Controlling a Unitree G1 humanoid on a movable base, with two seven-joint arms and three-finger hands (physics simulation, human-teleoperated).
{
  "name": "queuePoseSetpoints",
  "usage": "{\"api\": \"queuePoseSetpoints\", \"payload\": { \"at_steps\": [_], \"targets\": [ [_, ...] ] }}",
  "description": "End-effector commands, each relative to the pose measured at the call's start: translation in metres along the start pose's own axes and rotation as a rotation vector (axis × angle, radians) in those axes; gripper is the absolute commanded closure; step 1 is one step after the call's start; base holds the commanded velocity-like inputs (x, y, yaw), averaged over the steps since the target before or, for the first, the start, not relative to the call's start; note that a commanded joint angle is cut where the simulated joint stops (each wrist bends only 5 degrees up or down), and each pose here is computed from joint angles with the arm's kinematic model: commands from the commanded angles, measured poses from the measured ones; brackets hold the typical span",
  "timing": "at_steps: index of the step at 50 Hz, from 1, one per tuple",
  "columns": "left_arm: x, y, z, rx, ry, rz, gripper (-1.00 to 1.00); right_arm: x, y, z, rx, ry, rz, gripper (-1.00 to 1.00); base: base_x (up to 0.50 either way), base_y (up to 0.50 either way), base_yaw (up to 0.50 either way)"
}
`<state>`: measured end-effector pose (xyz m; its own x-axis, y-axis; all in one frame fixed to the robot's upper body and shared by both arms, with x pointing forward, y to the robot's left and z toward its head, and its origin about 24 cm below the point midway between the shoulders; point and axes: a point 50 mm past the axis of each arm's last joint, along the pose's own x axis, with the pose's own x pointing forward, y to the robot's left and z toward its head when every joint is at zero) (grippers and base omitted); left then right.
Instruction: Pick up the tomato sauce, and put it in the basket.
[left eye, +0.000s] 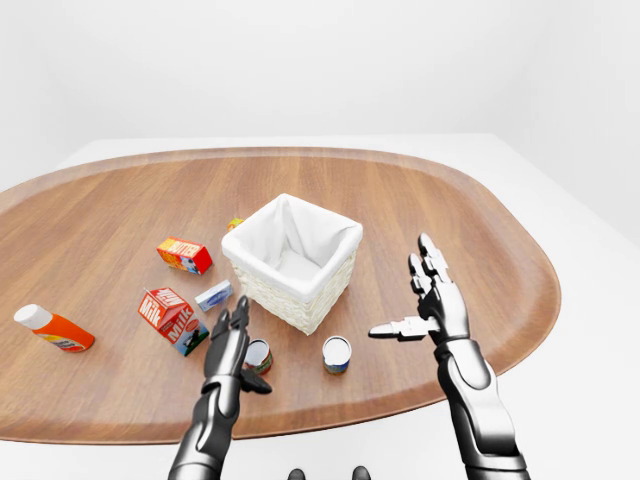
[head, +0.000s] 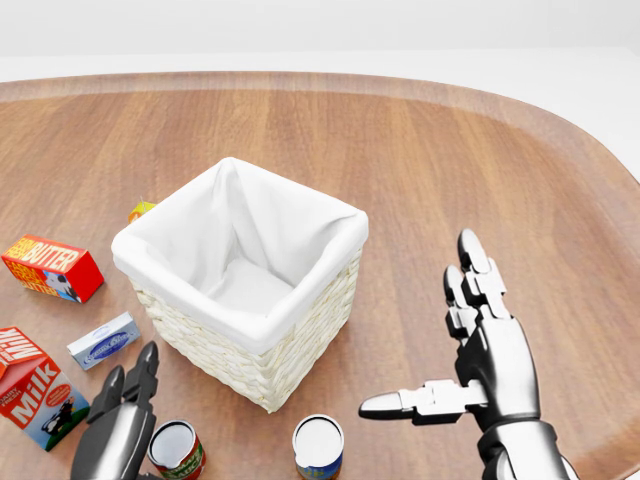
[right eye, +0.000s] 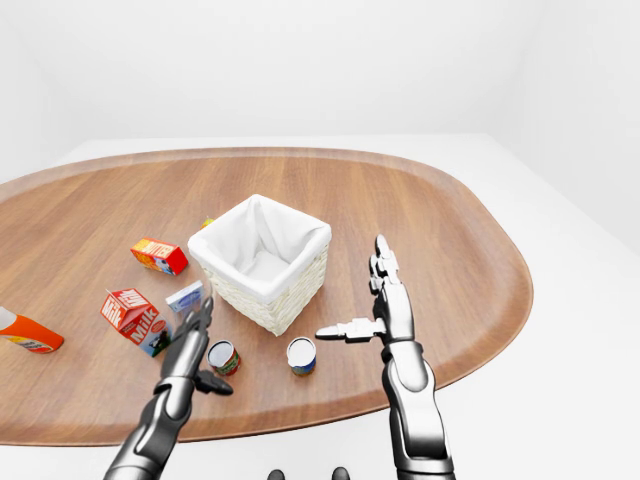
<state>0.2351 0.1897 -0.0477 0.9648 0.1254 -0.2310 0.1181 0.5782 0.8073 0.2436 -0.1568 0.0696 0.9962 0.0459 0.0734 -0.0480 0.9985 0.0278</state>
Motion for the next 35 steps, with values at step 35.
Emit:
{"api": "queuePoseSetpoints", "payload": {
  "at_steps": [35],
  "targets": [
    [0.0077,-0.0002,-0.0012,0.005,0.015,0.013,-1.00,-0.0004,-0.0001,0.0000,0.002,0.000,0.001,-1.00,0.00,0.00,0.00]
  ]
}}
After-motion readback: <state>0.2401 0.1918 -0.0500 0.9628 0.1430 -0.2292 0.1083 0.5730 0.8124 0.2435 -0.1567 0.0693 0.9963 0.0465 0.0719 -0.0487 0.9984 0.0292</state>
